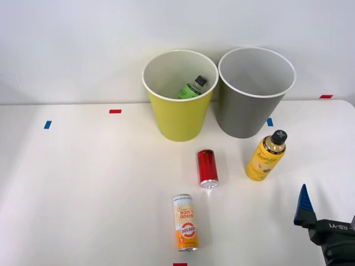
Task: Put cans in the gray bin, plastic bottles in the light green bin
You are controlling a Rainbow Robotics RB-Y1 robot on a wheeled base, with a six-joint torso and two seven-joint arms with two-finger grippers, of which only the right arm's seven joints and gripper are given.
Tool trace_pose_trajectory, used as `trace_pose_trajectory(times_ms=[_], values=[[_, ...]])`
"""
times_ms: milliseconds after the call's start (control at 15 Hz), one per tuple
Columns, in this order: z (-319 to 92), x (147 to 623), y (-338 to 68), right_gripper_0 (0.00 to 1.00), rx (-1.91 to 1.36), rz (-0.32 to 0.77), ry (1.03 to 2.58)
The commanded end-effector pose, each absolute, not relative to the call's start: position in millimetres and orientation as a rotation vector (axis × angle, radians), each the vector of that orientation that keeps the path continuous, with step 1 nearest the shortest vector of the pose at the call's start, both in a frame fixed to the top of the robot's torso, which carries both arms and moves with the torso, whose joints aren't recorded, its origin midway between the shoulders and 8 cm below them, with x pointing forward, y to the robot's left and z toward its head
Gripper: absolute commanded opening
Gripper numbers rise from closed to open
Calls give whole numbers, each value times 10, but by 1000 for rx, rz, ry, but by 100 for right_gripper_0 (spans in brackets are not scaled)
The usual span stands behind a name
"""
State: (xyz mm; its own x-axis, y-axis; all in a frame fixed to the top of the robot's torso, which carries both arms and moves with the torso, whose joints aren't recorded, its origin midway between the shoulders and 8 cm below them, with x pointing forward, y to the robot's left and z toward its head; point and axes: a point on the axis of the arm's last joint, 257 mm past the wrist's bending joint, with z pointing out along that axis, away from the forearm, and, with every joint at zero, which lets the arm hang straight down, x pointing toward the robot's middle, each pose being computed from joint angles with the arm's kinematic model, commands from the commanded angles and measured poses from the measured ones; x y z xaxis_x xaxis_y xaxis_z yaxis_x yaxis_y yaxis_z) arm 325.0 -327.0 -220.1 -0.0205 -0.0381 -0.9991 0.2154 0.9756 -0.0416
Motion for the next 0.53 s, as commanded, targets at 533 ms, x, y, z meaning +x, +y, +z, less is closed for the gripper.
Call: trace_pose_trajectory(times_ms=[533], values=[[-2402,3013,-2884,100,147,28,1520]])
